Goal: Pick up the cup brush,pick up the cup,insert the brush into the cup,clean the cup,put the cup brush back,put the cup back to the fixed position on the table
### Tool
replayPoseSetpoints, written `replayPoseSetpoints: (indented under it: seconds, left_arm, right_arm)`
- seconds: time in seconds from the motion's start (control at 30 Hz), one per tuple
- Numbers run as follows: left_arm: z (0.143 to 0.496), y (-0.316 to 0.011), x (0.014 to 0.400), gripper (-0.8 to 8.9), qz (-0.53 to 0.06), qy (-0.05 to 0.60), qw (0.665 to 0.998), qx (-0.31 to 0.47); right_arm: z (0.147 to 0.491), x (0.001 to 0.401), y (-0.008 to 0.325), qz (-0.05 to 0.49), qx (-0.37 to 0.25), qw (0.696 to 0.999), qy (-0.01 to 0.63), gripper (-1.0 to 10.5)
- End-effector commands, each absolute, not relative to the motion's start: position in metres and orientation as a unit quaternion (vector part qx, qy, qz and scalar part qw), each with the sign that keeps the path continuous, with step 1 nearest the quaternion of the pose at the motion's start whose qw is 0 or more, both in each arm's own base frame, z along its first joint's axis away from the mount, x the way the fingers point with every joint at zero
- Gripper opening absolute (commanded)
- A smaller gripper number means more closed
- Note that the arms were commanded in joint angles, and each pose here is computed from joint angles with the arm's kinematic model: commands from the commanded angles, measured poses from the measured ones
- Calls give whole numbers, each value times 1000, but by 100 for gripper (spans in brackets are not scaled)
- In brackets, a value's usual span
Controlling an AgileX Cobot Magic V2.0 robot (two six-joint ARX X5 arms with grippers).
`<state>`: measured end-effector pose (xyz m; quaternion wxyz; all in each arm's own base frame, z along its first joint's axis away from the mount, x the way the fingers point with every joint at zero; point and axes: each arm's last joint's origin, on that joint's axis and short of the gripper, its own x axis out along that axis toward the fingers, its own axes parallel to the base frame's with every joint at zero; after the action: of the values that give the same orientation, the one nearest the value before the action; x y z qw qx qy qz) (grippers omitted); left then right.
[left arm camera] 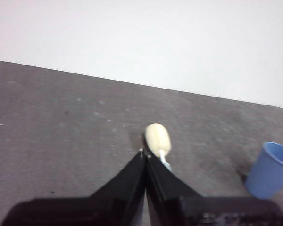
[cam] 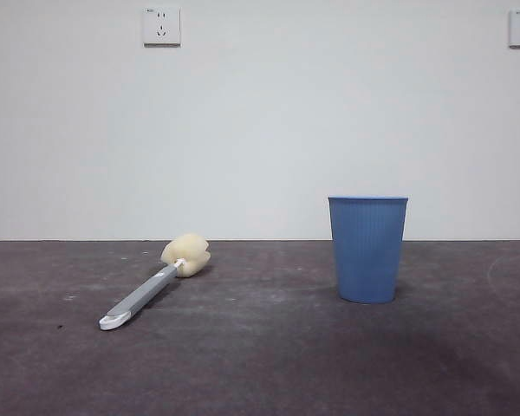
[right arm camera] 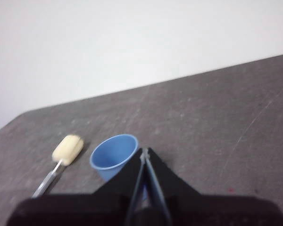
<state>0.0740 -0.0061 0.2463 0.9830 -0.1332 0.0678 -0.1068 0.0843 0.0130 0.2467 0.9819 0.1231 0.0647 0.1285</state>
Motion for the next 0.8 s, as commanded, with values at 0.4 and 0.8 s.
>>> replayPoseSetpoints:
  seconds: [0.4, 0.8]
  left_arm:
    - [302, -15, 70, -7, -276, 200, 939, -46]
    - [310, -19, 72, 0, -355, 284, 889, -53]
  right_arm:
    - [318, 86, 23, 318, 22, 916, 242, -11]
    - [314, 89, 25, 346, 22, 860, 375, 8]
